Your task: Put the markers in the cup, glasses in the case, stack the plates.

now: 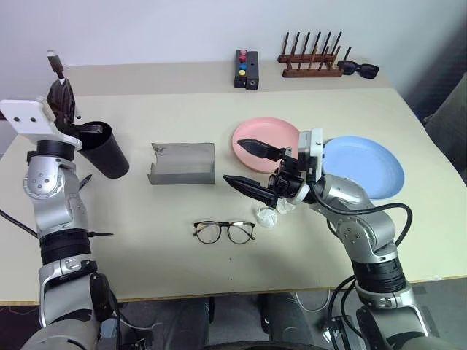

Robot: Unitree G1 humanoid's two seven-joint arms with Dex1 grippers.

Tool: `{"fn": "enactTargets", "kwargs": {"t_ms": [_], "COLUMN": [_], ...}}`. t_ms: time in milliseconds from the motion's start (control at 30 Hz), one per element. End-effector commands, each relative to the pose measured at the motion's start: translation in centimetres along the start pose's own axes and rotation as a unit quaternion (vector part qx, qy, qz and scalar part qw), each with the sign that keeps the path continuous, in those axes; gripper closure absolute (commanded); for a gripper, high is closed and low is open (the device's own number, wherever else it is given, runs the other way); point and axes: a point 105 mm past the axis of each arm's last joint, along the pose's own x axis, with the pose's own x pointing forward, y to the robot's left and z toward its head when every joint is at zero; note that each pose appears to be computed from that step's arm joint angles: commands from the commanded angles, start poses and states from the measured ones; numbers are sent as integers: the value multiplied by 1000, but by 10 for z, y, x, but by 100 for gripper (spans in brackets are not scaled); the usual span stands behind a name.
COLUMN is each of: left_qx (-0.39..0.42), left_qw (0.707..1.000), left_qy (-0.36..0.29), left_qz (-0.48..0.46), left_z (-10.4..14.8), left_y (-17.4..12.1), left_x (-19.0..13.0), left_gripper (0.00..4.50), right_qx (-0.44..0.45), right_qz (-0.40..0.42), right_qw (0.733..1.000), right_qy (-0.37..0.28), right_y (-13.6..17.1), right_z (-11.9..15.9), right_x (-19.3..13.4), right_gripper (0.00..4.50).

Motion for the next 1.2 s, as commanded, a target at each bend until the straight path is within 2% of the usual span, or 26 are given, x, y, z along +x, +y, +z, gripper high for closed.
{"fn": "enactTargets", "kwargs": {"t_ms": [33,567,1100,1133,1167,1200], "left_qx": [6,-5,-27,-28,-28,-26], "left_qw": [1000,1000,1000,999,999,999], "left_qy": [-26,-2,7,7,7,8], "left_qz": [0,6,10,12,14,16], "left_z": [9,-1,-4,-4,-4,-4], "left_y": [1,-6,-12,-12,-12,-11], "left_x": [3,-15,-16,-17,-17,-17], "left_gripper": [449,449,449,368,342,293], "right_qx": [-4,2,6,6,6,6], "right_qz": [16,27,30,30,30,31], "right_qw": [1000,999,999,999,999,999], "right_qy": [-18,-26,-27,-27,-27,-27], "right_y": [6,10,10,10,10,10], "right_z": [7,8,7,7,7,6], "right_x": [8,13,14,14,14,14], "right_gripper": [0,0,0,0,0,0]}}
